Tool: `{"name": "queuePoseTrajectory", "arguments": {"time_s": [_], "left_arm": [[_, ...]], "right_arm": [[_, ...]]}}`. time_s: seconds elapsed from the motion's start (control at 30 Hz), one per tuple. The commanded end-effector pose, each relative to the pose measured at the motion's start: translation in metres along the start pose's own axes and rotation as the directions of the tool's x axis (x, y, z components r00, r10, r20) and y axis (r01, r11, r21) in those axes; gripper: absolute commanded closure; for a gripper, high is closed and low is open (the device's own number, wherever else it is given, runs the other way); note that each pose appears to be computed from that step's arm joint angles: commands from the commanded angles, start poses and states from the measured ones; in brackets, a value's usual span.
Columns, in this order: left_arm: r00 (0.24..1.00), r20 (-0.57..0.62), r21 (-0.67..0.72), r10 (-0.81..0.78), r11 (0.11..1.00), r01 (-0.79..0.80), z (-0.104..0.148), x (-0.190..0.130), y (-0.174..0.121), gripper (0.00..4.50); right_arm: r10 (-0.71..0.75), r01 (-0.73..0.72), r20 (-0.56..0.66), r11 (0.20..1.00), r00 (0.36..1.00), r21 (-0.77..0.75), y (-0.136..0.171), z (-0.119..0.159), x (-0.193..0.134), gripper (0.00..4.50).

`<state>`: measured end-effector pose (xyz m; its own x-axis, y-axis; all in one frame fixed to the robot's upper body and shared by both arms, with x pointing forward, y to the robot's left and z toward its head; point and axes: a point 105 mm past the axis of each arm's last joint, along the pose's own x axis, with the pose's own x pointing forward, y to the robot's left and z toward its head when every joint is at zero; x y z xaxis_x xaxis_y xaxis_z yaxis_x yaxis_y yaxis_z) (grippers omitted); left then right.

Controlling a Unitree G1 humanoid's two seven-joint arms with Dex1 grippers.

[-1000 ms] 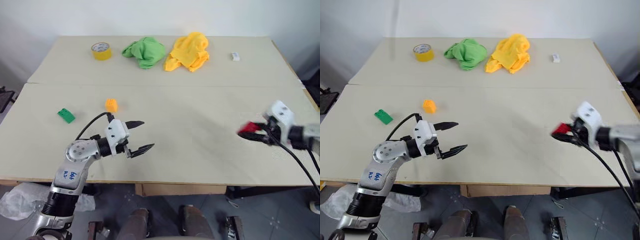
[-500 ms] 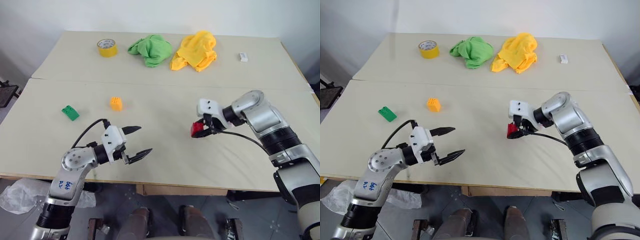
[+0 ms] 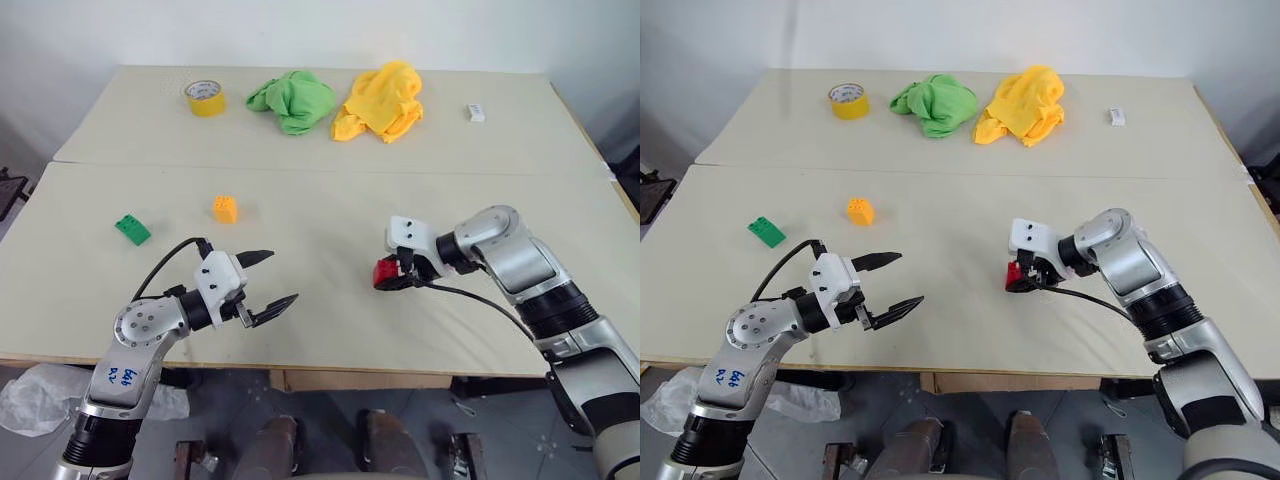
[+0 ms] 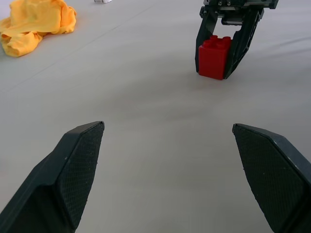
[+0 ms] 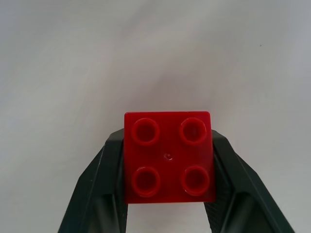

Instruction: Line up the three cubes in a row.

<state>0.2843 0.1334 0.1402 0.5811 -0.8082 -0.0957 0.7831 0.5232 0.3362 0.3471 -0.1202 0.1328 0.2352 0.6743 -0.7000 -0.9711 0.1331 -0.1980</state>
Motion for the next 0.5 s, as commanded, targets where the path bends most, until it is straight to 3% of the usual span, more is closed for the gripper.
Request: {"name": "queuePoseTrajectory", "arguments": {"time_s": [0.03,0.2,0.27,0.4,0.5], "left_arm": [[1.0,0.009,0.038,0.013,0.999,-0.013,0.008,-0.005,0.002,0.0],[0.995,-0.024,0.036,0.094,0.995,-0.093,0.006,-0.02,0.01,0.0],[0.985,-0.047,0.033,0.166,0.986,-0.165,0.002,-0.035,0.015,0.0],[0.925,-0.062,0.008,0.374,0.927,-0.374,-0.013,-0.073,0.027,0.0],[0.759,-0.102,0.017,0.644,0.764,-0.646,-0.04,-0.13,0.039,0.0]], "right_arm": [[-0.035,0.04,0.099,0.998,0.994,-0.047,-0.007,0.014,-0.009,1.67],[0.023,0.023,0.305,0.989,0.952,-0.147,-0.004,0.044,-0.038,0.05],[0.092,-0.003,0.376,0.973,0.922,-0.231,0.008,0.047,-0.048,0.01],[0.139,-0.024,0.481,0.971,0.865,-0.239,0.022,0.041,-0.052,0.01],[0.078,0.055,0.596,0.978,0.799,-0.201,0.023,0.043,-0.044,0.01]]}}
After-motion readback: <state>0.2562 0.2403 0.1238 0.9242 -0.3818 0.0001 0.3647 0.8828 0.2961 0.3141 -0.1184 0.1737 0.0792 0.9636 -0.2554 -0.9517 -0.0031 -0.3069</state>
